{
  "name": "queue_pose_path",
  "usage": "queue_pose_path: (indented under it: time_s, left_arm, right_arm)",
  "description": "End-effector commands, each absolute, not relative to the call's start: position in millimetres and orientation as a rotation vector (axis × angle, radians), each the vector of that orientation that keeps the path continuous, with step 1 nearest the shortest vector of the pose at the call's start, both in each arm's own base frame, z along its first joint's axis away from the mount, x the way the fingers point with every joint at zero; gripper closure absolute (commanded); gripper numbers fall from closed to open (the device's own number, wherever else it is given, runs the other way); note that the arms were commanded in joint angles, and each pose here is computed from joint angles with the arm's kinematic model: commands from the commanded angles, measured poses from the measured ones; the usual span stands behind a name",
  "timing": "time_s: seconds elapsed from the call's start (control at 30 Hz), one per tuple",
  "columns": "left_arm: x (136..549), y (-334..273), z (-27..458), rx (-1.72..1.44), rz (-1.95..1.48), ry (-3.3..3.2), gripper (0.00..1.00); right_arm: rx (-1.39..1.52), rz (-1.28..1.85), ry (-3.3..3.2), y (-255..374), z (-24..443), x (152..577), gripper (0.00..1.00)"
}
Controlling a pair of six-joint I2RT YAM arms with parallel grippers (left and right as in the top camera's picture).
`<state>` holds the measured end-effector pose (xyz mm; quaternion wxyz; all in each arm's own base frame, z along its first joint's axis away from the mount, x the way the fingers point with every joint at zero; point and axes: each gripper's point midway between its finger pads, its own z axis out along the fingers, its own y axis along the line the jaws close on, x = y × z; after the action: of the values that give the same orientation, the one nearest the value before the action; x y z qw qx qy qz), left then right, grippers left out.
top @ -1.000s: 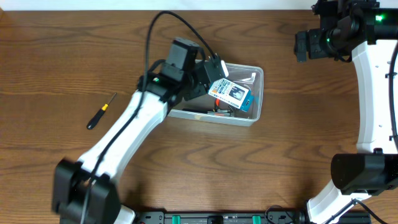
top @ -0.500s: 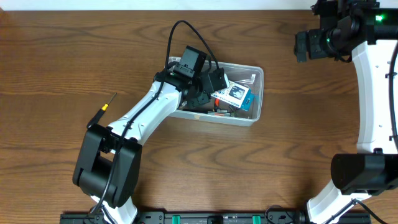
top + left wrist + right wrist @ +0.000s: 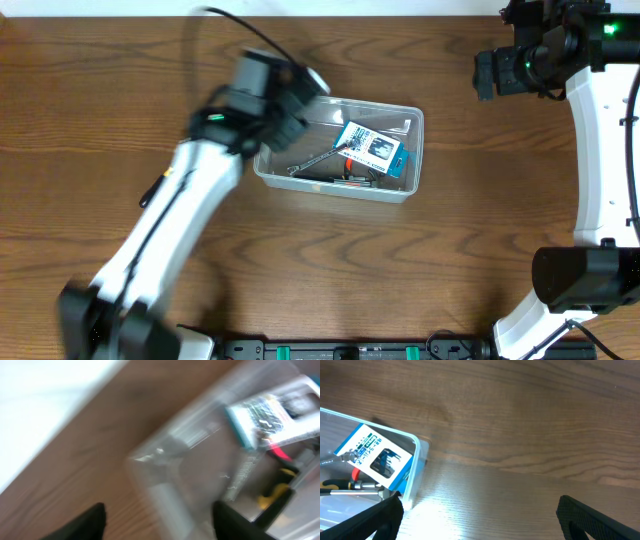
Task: Pack container
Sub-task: 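Lower the wrench into the container and open the left gripper, then move the left gripper back over the small yellow-handled screwdriver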
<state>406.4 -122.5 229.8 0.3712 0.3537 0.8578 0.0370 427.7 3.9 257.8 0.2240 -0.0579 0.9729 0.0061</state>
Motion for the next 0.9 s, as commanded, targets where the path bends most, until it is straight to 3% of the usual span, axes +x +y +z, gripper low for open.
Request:
queue_pose_path:
  time_s: [0.0, 0.2, 0.3, 0.87]
  left_arm:
    - [393.5, -52.1, 271.4, 0.537, 0.166, 2.259, 0.31]
    - [341.7, 54.3, 228.1, 0.206, 0.237, 2.599, 0.12]
    - [330.6, 74.5, 197.6, 0.219, 0.177, 2.727, 0.04]
    - [335.4, 95.6, 58.8, 0.512, -0.012, 3.079, 0.03]
  right_arm:
    - [-0.167, 0.012, 2.699, 0.7, 252.4, 429.0, 0.01]
    - [-0.167, 0.012, 2.698, 0.7, 252.5, 429.2, 0.01]
    - [-0.168, 0.012, 2.698, 0.9, 252.5, 429.2, 0.01]
    - [-0.178, 0.008, 2.701, -0.2, 252.2, 428.5, 0.01]
